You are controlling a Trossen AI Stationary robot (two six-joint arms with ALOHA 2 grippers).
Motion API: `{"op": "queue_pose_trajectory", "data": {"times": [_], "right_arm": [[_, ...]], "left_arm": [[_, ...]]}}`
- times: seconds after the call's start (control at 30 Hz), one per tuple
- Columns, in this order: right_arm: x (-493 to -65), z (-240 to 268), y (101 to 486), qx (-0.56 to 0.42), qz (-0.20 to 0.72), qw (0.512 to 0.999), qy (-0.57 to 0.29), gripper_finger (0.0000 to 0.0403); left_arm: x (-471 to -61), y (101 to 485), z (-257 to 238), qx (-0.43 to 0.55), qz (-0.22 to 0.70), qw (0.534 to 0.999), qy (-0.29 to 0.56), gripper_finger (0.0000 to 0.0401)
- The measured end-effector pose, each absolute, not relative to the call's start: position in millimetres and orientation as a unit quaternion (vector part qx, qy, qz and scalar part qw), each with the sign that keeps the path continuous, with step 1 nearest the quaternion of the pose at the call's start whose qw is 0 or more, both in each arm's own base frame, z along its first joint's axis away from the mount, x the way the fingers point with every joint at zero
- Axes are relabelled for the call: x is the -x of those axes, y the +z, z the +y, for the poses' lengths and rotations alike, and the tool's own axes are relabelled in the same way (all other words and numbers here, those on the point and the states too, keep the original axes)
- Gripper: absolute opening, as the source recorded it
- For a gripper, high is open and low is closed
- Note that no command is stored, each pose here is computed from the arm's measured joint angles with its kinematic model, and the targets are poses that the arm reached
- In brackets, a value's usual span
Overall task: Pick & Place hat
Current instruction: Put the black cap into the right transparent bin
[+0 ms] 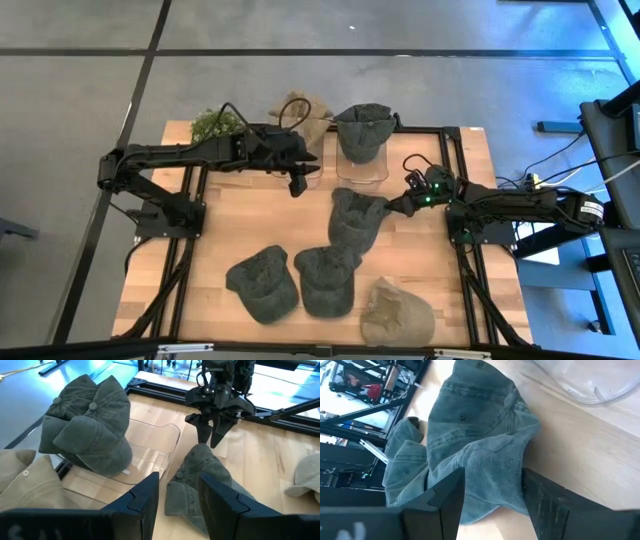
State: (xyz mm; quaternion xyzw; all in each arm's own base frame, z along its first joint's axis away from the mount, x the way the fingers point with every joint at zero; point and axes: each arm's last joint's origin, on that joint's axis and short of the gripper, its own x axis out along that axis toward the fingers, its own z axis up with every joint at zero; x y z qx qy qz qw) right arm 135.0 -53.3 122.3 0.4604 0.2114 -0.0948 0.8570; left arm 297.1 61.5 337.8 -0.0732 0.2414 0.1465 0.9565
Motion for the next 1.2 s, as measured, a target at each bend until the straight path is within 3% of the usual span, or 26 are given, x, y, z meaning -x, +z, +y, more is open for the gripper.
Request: {"op": "queue_pose_trajectory", "data": {"times": [0.43, 0.87, 1.03, 1.2], "right_arm": [[-141, -49, 133, -0.444, 0.178, 0.878, -0.032, 0.0193], [-157, -39, 136, -0.429, 0.213, 0.878, -0.001, 0.0187], [-173, -42, 142, -0.406, 0.226, 0.886, 0.008, 0.0132], [-187, -46, 146, -0.387, 0.236, 0.891, 0.029, 0.0042]], "left_arm": [[-297, 338, 62, 0.072, 0.241, 0.956, 0.148, 0.013], [-301, 345, 63, 0.057, 0.203, 0.966, 0.15, 0.013], [-301, 346, 63, 0.055, 0.196, 0.968, 0.149, 0.013], [-301, 346, 63, 0.055, 0.196, 0.968, 0.149, 0.013]]}}
